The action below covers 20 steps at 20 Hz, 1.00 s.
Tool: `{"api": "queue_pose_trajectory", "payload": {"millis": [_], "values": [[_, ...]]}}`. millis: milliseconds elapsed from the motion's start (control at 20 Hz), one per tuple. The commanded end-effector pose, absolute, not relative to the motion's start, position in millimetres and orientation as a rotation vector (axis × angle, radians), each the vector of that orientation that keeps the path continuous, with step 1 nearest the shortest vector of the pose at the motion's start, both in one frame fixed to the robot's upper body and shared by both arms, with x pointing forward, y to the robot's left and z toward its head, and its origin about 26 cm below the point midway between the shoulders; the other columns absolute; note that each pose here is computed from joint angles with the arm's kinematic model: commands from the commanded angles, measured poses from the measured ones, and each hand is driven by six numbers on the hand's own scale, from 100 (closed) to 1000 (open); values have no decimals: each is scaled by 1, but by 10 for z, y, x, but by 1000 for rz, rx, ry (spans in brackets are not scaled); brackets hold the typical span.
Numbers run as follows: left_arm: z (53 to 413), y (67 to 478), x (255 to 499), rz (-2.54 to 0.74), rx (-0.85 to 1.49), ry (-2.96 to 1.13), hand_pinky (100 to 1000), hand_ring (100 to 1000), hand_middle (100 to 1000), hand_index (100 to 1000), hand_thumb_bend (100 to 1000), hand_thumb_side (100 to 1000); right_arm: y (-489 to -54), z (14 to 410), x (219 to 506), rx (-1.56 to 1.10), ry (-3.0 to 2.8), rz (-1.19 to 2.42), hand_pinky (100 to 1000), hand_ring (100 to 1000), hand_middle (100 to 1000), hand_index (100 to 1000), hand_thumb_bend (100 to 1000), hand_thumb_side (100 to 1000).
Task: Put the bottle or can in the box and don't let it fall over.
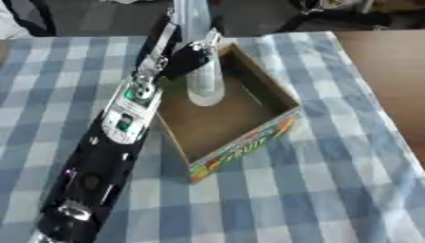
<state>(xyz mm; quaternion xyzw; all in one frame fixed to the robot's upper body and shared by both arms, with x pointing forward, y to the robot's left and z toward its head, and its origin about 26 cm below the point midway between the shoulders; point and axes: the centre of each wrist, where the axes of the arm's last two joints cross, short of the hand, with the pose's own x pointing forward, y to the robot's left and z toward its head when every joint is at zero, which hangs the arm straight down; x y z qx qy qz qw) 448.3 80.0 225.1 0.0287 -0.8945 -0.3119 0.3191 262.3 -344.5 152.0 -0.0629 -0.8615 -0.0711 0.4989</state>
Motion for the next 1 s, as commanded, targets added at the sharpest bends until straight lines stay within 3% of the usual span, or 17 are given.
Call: {"api": "queue_pose_trajectory", "payload": {"millis": [50, 150, 250, 300, 350, 400, 450, 500, 550, 700, 1000], "values": [[2323, 757, 4504, -841, 84, -2393, 250, 1000, 456, 134, 100, 628, -3436, 1611, 2608, -143, -2111, -151, 942, 920, 1000, 897, 100, 582], [2291, 756, 4518, -853, 81, -2379, 269, 1000, 477, 148, 100, 632, -3436, 1608, 2606, -144, -2110, -151, 942, 920, 1000, 897, 100, 582], [2262, 757, 4529, -870, 76, -2352, 382, 1000, 577, 225, 100, 610, -3437, 1606, 2605, -145, -2109, -151, 942, 920, 1000, 897, 100, 582], [2251, 761, 4533, -885, 75, -2337, 547, 1000, 745, 368, 100, 522, -3437, 1606, 2605, -145, -2109, -151, 942, 919, 1000, 897, 100, 583], [2253, 772, 4536, -910, 86, -2326, 643, 1000, 848, 475, 100, 380, -3438, 1605, 2604, -146, -2108, -151, 942, 919, 1000, 897, 100, 583], [2264, 783, 4535, -948, 106, -2318, 769, 1000, 941, 569, 100, 364, -3439, 1603, 2603, -147, -2107, -151, 942, 919, 1000, 897, 100, 583], [2275, 796, 4535, -986, 131, -2309, 788, 1000, 947, 575, 100, 353, -3440, 1601, 2601, -148, -2106, -152, 942, 919, 1000, 897, 100, 583], [2284, 810, 4535, -1020, 158, -2297, 929, 1000, 1000, 675, 100, 469, -3441, 1599, 2600, -149, -2105, -152, 942, 919, 1000, 898, 100, 583], [2284, 822, 4538, -1056, 184, -2277, 995, 1000, 1000, 721, 100, 532, -3441, 1598, 2600, -149, -2104, -152, 942, 919, 1000, 897, 100, 583], [2255, 865, 4556, -1113, 213, -2212, 1000, 1000, 1000, 761, 100, 598, -3446, 1595, 2596, -153, -2103, -152, 942, 919, 1000, 897, 100, 583], [2235, 922, 4558, -1120, 239, -2166, 1000, 1000, 1000, 759, 100, 613, -3458, 1590, 2588, -159, -2103, -152, 942, 920, 1000, 897, 100, 581]]}}
